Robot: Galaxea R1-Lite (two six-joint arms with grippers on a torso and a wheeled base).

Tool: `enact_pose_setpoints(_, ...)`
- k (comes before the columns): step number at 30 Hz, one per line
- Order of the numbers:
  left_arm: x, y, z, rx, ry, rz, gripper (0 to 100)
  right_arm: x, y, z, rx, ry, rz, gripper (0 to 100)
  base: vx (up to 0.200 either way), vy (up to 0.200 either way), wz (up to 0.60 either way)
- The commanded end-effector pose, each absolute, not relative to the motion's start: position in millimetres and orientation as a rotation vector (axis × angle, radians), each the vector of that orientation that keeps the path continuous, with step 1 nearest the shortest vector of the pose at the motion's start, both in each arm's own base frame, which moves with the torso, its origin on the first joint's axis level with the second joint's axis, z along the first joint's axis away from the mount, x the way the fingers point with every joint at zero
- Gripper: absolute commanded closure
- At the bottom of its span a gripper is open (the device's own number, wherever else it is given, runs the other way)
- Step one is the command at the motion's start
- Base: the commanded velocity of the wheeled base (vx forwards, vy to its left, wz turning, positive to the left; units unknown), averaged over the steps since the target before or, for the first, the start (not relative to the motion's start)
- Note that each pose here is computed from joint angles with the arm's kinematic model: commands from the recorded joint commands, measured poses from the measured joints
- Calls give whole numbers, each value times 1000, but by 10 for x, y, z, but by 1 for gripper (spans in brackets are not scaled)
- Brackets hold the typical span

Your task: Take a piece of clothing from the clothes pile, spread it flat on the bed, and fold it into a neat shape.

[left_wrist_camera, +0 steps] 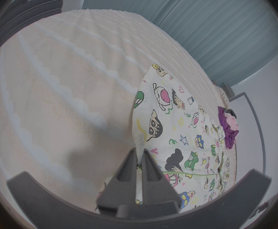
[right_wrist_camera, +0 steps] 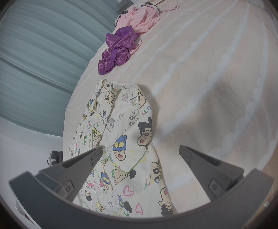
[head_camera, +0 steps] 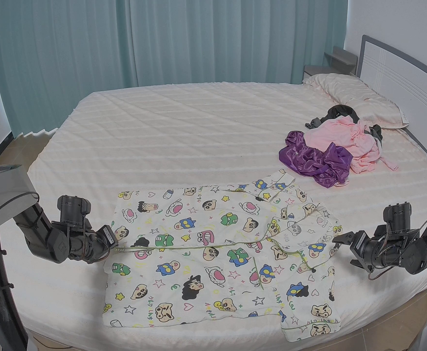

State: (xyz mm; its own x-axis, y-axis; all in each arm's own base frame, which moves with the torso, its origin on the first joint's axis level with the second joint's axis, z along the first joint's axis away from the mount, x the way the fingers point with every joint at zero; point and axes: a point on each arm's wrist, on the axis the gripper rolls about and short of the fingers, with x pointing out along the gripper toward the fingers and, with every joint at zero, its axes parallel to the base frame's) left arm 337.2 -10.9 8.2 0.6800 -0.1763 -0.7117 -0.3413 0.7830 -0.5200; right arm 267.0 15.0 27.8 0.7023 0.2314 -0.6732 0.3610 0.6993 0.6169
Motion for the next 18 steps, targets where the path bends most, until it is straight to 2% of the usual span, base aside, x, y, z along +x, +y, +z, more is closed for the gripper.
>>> enact_pose_setpoints(1,3327,-166,64,-664,841,120,100,2665,169,276,813,816,-76,0,0,0,0)
enact_pose_setpoints(9,3348,-166,78,-664,832,124,100,2667,189,283,812,816,-68,0,0,0,0)
enact_pose_setpoints(10,3340,-171,73,-664,835,124,0,2667,189,283,812,816,-68,0,0,0,0)
enact_pose_setpoints(18,3318,-136,150,-702,818,132,0,2753,237,569,833,709,-6,0,0,0,0)
